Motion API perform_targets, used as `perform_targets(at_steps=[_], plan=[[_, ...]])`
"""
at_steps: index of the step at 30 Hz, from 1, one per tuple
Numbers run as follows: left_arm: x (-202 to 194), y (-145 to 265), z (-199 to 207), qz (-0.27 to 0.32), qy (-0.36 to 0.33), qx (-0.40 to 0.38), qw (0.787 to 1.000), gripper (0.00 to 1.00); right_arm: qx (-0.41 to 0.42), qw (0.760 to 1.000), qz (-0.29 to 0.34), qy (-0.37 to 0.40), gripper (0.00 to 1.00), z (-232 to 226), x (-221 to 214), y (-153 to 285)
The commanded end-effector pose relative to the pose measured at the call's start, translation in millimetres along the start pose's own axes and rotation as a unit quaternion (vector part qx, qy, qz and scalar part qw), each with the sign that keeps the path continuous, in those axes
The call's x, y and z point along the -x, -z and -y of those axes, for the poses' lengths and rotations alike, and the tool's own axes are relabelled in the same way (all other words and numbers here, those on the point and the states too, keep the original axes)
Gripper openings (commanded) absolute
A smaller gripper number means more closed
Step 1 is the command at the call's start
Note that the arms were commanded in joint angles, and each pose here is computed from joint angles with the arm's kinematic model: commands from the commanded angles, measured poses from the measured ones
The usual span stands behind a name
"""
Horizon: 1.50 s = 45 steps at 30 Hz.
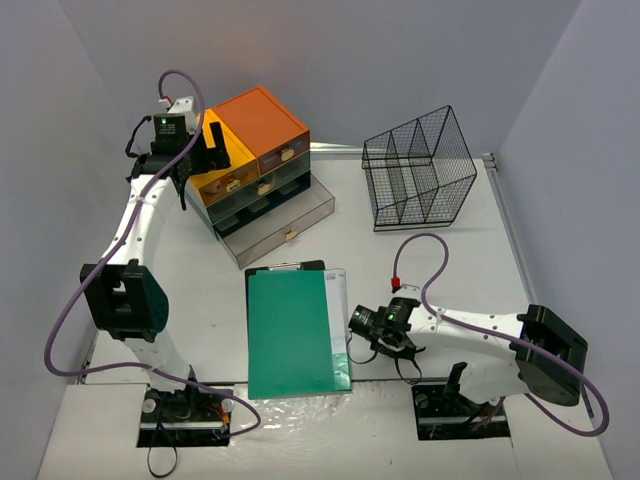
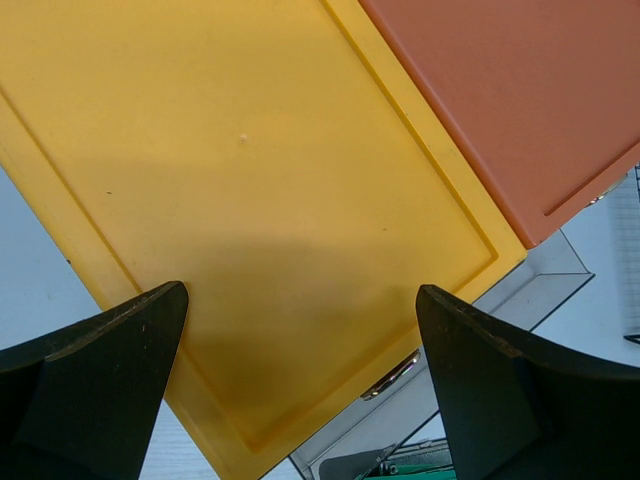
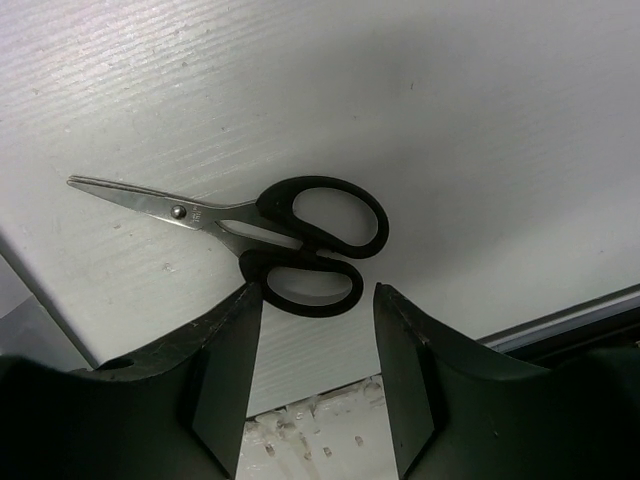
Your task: Organize the desk
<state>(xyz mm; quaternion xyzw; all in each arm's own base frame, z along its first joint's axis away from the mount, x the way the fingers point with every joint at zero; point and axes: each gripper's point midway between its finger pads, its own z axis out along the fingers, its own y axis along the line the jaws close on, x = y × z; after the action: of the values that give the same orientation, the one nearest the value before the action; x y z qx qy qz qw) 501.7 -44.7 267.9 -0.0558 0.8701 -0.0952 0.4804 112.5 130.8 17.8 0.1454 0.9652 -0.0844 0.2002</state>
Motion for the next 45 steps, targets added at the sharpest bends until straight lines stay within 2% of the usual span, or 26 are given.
perform_targets(at_steps=[1, 8, 14, 22, 28, 45], plan=[[-37, 1, 2, -0.074, 0.011, 0.001, 0.997, 0.97, -0.021, 1.0, 0.008, -0.016, 0.46, 11, -3, -1], [-38, -3, 1, -0.075, 0.012, 0.0, 0.997, 0.97, 0.006, 0.998, 0.008, -0.069, 0.46, 11, -8, 6], [-37, -7, 2, -0.077, 0.013, -0.003, 0.997, 0.97, 0.027, 0.994, 0.042, -0.096, 0.46, 2, 7, 16], [-35, -11, 5, -0.077, 0.016, -0.009, 0.997, 0.97, -0.032, 0.996, 0.069, -0.056, 0.48, -1, 17, 3], [-36, -11, 4, -0.077, 0.015, -0.009, 0.997, 0.97, -0.039, 0.994, 0.072, -0.076, 0.47, 3, 16, 0], [-36, -3, 3, -0.076, 0.012, -0.006, 0.997, 0.97, 0.058, 0.988, 0.068, -0.126, 0.49, -21, 15, -11]])
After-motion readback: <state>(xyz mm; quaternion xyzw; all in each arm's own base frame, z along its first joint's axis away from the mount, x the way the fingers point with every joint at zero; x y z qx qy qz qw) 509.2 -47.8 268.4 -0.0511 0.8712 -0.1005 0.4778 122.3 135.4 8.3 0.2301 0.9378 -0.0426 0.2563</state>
